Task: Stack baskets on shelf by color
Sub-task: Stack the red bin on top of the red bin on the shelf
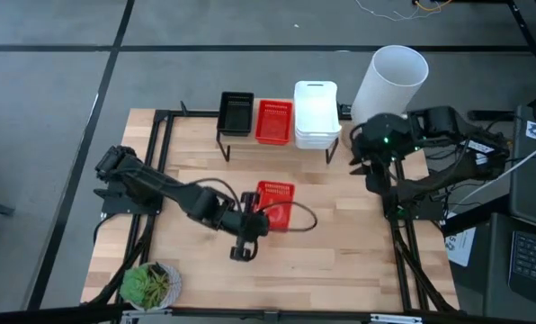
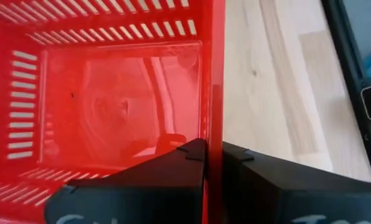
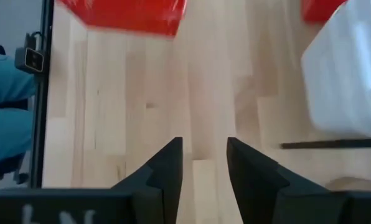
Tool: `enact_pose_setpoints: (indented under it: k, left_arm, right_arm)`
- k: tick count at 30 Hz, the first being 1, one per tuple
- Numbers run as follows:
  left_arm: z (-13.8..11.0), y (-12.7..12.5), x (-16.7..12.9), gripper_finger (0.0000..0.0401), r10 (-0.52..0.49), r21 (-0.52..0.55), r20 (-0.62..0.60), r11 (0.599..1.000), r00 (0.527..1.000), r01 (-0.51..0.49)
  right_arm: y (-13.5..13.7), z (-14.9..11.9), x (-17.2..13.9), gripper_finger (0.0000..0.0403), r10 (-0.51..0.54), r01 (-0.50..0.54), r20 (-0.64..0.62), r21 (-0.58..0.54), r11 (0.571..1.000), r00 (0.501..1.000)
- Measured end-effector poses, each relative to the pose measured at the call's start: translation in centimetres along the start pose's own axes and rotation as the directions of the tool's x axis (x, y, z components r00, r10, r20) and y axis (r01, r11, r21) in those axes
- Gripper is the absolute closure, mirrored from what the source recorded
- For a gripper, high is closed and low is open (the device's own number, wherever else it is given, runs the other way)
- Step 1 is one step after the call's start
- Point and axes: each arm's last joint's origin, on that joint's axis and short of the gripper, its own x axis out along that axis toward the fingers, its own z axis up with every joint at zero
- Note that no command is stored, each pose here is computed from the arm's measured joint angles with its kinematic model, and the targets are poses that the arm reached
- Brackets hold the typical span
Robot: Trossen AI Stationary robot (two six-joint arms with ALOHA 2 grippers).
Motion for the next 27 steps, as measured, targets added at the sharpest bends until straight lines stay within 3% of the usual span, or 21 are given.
enact_pose_setpoints:
  k: [6, 12, 18, 27]
  left_arm:
    - [2.7, 3.3, -3.7, 0.0401, 0.058, 0.095, -0.016, 0.994, 0.998, -0.056]
    - [4.2, 8.9, -6.5, 0.0401, 0.174, 0.160, -0.032, 0.973, 0.984, -0.167]
    - [3.4, 16.3, -6.8, 0.0401, 0.275, 0.186, -0.113, 0.950, 0.955, -0.252]
    - [1.0, 24.9, -7.5, 0.0401, 0.220, 0.071, -0.134, 0.975, 0.966, -0.212]
  right_arm:
    - [-0.1, -4.3, 2.5, 0.0280, 0.021, -0.025, 0.058, 0.068, 0.997, 0.998]
    - [0.1, -7.5, 5.7, 0.0280, 0.101, -0.115, 0.133, 0.098, 0.989, 0.986]
    - [0.4, -9.4, 9.3, 0.0280, 0.194, -0.216, 0.153, 0.148, 0.965, 0.969]
    - [0.9, -10.9, 12.9, 0.0280, 0.223, -0.244, 0.118, 0.215, 0.946, 0.968]
